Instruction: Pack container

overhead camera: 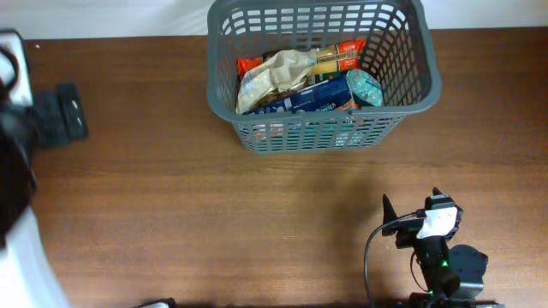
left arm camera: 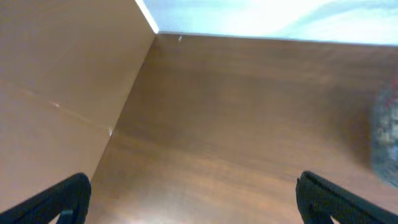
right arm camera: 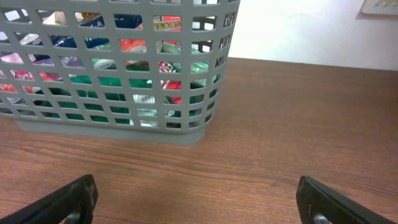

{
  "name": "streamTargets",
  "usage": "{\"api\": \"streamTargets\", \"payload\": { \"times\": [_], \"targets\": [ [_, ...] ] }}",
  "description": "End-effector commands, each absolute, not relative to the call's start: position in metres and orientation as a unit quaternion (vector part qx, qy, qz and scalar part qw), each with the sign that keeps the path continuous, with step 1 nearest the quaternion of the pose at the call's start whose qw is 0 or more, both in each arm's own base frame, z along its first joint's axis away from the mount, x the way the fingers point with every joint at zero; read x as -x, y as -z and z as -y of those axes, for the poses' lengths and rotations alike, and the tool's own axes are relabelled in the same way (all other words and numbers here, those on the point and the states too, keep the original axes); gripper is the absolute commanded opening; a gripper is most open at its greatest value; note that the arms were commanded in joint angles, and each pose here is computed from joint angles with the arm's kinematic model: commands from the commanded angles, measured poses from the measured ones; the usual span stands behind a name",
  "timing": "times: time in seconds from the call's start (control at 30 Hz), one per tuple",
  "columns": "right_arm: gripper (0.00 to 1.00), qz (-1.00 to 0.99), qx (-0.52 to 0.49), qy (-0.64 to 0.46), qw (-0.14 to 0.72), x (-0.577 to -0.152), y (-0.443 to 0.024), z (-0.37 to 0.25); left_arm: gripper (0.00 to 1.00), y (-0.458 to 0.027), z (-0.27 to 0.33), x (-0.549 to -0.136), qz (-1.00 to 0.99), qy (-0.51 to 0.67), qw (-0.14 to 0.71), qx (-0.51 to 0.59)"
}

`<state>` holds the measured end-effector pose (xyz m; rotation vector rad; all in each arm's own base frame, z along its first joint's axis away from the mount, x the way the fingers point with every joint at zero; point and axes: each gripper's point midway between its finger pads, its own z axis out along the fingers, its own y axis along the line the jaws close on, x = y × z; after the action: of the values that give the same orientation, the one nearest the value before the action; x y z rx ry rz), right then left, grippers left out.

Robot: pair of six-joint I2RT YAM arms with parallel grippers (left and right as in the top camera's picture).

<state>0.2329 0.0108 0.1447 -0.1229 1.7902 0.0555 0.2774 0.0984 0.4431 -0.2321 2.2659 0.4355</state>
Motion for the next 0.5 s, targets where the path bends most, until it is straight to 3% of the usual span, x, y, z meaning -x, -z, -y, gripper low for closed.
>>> {"api": "streamTargets", "payload": {
  "times": [0.0, 0.27, 0.47],
  "targets": [
    [0.99, -0.778, 0.051, -0.024, 0.625, -0.233, -0.144, -0.011, 0.99, -0.446, -0.073, -0.245, -0.875, -0.138, 0.458, 0.074],
    [0.99, -0.778, 0.051, -0.024, 0.625, -0.233, -0.144, -0.011, 0.99, -0.415, -0.015, -0.237, -0.765, -0.049, 0.643, -0.013],
    [0.99, -0.778, 0.051, -0.024, 0.625, -0.233, -0.144, -0.011, 0.99, -0.343, -0.004, -0.228, -0.733, -0.036, 0.678, -0.031]
  ]
}}
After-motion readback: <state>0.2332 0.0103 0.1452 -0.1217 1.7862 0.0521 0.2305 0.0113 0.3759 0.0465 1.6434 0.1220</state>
